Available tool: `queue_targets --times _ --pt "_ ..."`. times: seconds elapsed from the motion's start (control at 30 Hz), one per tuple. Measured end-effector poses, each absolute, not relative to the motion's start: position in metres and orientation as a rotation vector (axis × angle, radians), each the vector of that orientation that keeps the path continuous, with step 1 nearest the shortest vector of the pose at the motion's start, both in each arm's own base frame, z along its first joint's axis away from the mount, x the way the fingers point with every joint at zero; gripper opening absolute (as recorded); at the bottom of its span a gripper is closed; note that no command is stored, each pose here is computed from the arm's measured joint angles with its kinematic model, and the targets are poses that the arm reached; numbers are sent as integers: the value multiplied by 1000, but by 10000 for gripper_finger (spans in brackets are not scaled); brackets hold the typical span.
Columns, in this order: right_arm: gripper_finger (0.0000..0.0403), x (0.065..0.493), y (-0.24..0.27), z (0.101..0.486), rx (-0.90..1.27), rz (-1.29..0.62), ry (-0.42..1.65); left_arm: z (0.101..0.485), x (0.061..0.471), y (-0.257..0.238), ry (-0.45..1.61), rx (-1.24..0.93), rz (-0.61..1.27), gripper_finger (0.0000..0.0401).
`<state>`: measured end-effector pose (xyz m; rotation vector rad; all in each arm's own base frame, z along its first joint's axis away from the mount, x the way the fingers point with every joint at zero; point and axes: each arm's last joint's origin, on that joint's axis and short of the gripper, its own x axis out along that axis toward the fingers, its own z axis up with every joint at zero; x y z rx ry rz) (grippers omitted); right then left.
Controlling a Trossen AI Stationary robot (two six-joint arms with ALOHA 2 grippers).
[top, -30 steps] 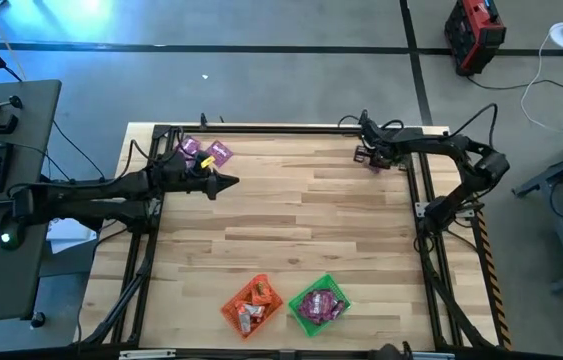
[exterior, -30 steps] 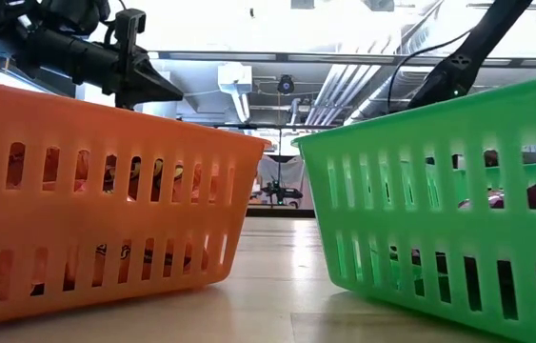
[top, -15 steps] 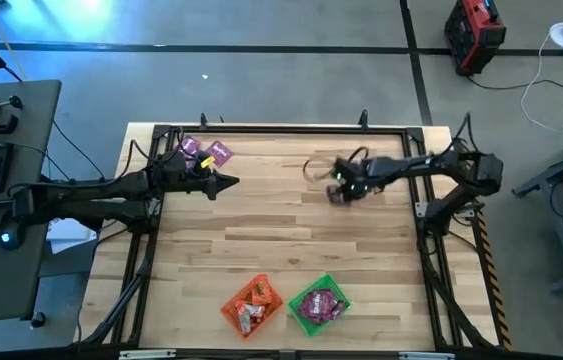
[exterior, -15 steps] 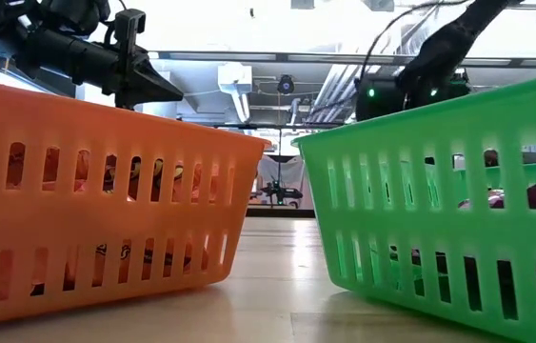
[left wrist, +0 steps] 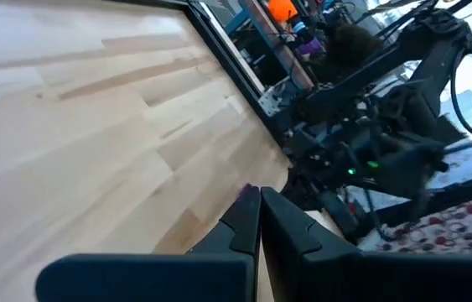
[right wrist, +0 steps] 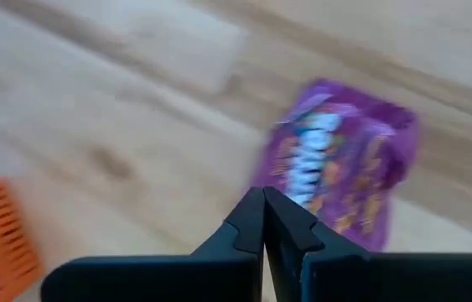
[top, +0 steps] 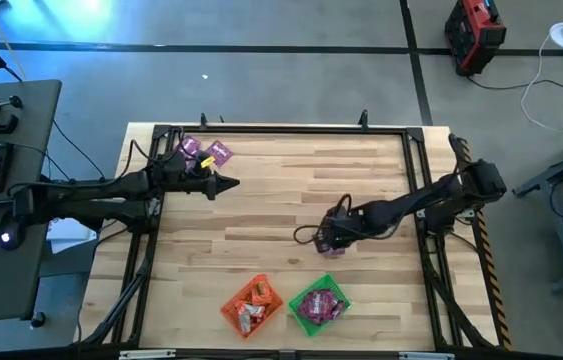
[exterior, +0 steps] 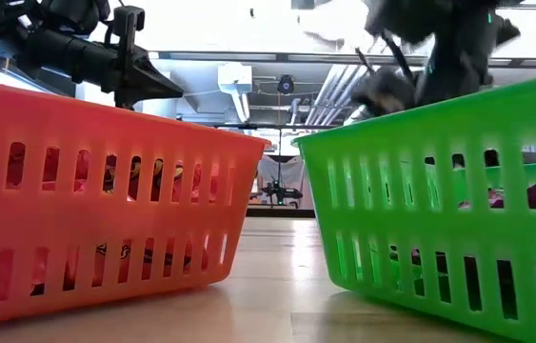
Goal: Sort candy by brand, put in halloween buckets
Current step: Put the purple candy into the green basket
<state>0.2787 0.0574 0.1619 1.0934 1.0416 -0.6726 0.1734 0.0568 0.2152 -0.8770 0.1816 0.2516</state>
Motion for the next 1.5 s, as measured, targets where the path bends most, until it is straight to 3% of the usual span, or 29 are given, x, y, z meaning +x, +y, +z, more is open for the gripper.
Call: queue_targets --times 0.27,0.5,0.6,0.77,0.87,0.97,1.17,1.5 --pt "0 293 84 225 937 -582 1089 211 186 53 180 -919 198 0" --pt "14 275 83 231 878 -697 1280 202 196 45 235 -941 170 0" --pt "52 274 79 221 874 -666 1306 200 198 42 255 -964 154 0" --pt "152 274 75 194 880 -530 1315 200 199 39 267 -970 130 0" --pt "207 266 64 175 891 -537 1355 200 199 39 263 -1001 133 0" --pt "235 258 54 163 873 -566 1392 201 199 39 252 -1021 131 0" --pt "237 267 56 162 723 -349 1329 202 199 39 246 -1024 129 0" --pt "236 267 59 145 581 -331 1405 202 199 39 245 -1050 134 0"
